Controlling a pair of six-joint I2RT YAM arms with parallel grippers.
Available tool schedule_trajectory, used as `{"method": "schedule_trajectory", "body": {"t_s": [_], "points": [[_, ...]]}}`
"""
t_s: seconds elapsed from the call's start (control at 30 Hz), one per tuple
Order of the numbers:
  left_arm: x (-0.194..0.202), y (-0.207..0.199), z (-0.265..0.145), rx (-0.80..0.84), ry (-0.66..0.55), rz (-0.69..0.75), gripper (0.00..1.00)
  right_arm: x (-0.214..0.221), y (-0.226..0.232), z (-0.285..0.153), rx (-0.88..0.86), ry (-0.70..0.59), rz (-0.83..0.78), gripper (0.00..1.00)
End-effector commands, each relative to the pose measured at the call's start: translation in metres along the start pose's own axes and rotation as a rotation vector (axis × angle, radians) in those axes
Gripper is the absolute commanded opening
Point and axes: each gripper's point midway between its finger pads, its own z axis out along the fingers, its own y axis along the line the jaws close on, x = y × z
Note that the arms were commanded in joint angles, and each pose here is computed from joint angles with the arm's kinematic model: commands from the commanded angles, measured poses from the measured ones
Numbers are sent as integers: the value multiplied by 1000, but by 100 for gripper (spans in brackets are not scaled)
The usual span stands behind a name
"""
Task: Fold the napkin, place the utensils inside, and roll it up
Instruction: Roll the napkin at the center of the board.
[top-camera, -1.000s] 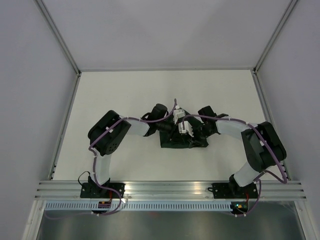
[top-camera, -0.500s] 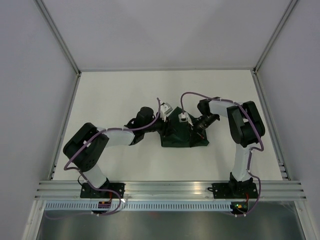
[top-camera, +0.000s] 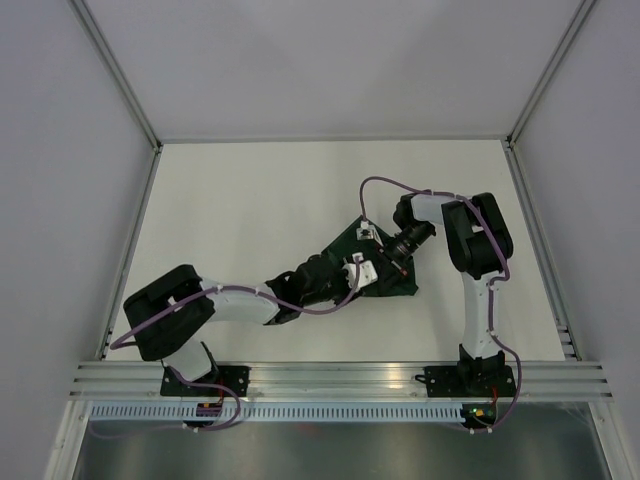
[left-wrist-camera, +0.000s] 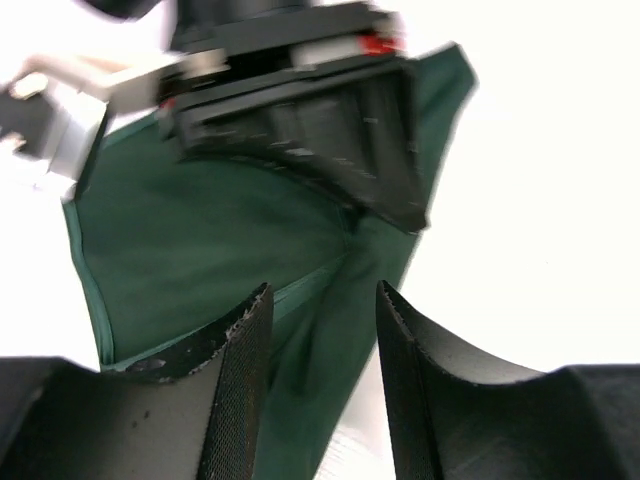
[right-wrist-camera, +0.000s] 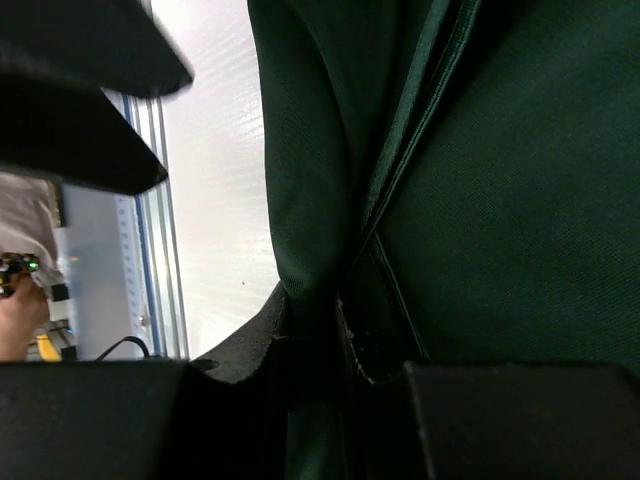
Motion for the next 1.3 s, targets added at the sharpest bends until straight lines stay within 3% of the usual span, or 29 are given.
{"method": "schedule_trajectory", "body": {"t_s": [0.0,0.23,0.57,0.77,0.8,1.0,1.17,1.27], "points": [[2,-8,8,-16,18,240,52,15,-33,3,54,61,-51,4],[24,-35,29,59,77,450,56,14,-37,2,45,51,-34,3],[48,-30,48,44,121,551,58,15,-38,0,42,47,-21,2],[71,-43,45,136,197,540,39,14,-39,-1,34,40,-16,2],[76,-48,43,170,207,533,30,14,-39,-1,32,40,-18,2],[83,-62,44,250,258,448,5,14,-38,-1,27,32,-10,2],[80,-74,44,323,252,336,2,7,-32,-6,39,8,-31,10],[82,-81,41,368,265,267,2,-2,-26,-13,60,-18,-59,23]]}}
